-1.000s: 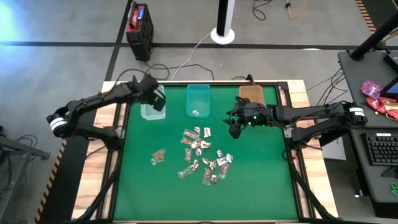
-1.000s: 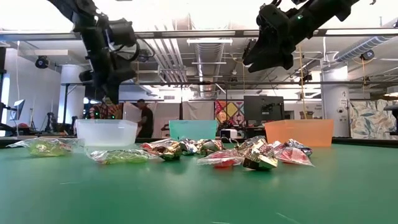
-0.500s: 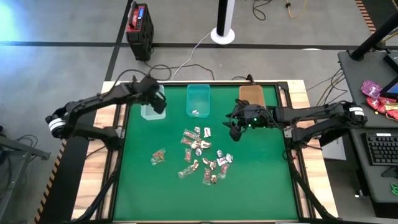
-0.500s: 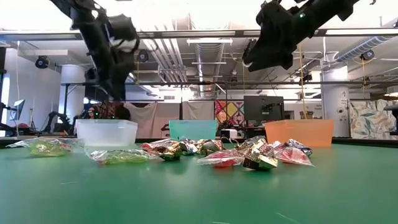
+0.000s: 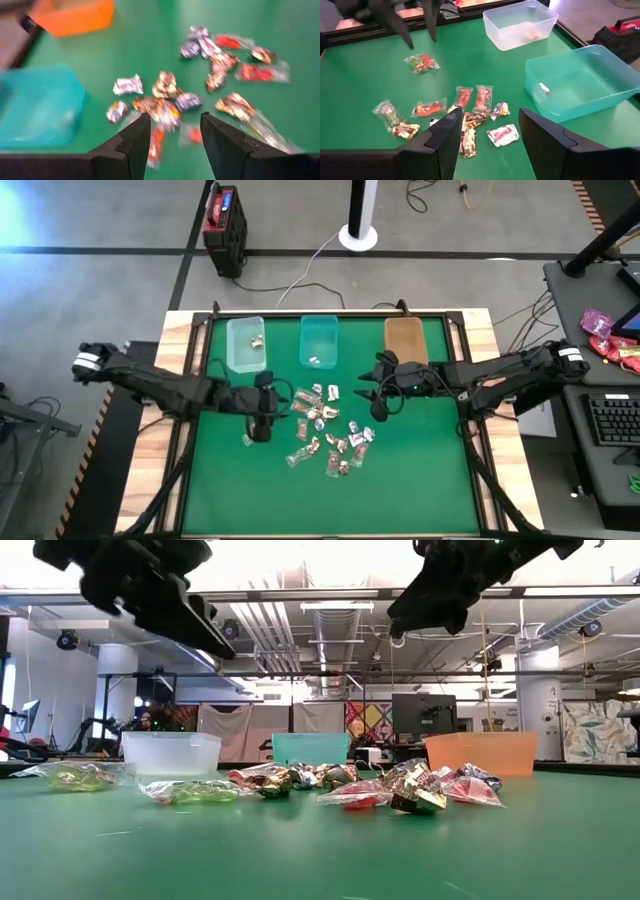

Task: Sort candy by brand, put in halloween buckets
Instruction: Put the orange gummy into the orange bin

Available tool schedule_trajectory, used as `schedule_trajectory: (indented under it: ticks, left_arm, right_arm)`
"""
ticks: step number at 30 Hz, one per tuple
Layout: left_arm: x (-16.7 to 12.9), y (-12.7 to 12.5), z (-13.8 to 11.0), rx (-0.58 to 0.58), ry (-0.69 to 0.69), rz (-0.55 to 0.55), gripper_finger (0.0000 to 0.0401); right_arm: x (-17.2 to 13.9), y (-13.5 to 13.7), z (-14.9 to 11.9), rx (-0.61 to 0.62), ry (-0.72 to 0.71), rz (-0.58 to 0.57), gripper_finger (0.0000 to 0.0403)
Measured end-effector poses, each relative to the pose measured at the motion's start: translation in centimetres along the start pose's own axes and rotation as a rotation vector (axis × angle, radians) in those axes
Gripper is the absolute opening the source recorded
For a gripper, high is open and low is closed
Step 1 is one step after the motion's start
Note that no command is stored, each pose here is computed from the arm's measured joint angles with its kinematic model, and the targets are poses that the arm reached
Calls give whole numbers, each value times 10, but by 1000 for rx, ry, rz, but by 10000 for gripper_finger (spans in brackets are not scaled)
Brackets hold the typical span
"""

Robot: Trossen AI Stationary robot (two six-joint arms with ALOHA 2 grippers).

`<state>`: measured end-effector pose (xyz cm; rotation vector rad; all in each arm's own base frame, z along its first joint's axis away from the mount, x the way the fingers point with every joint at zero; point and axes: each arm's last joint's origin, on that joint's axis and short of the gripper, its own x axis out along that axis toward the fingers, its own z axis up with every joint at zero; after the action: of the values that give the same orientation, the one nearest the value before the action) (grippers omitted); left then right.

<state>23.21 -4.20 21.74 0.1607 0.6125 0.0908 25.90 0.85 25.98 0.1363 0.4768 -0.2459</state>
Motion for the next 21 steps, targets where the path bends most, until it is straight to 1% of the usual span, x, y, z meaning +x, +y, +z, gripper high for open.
schedule_trajectory:
  ticks: [2, 7, 12, 21]
  left_arm:
    - [9, -2, -5, -15, -19, 22, 157]
    - [31, 1, -15, -39, 8, 52, 157]
    - [53, -3, -24, -32, 48, 20, 157]
    - [85, 7, -52, -51, 200, 39, 157]
  right_arm:
    - [2, 0, -1, 1, 7, -8, 190]
    - [6, 0, -5, 23, 31, -15, 190]
    - [10, 1, -7, 26, 51, -19, 189]
    - [16, 1, -12, 18, 78, -26, 189]
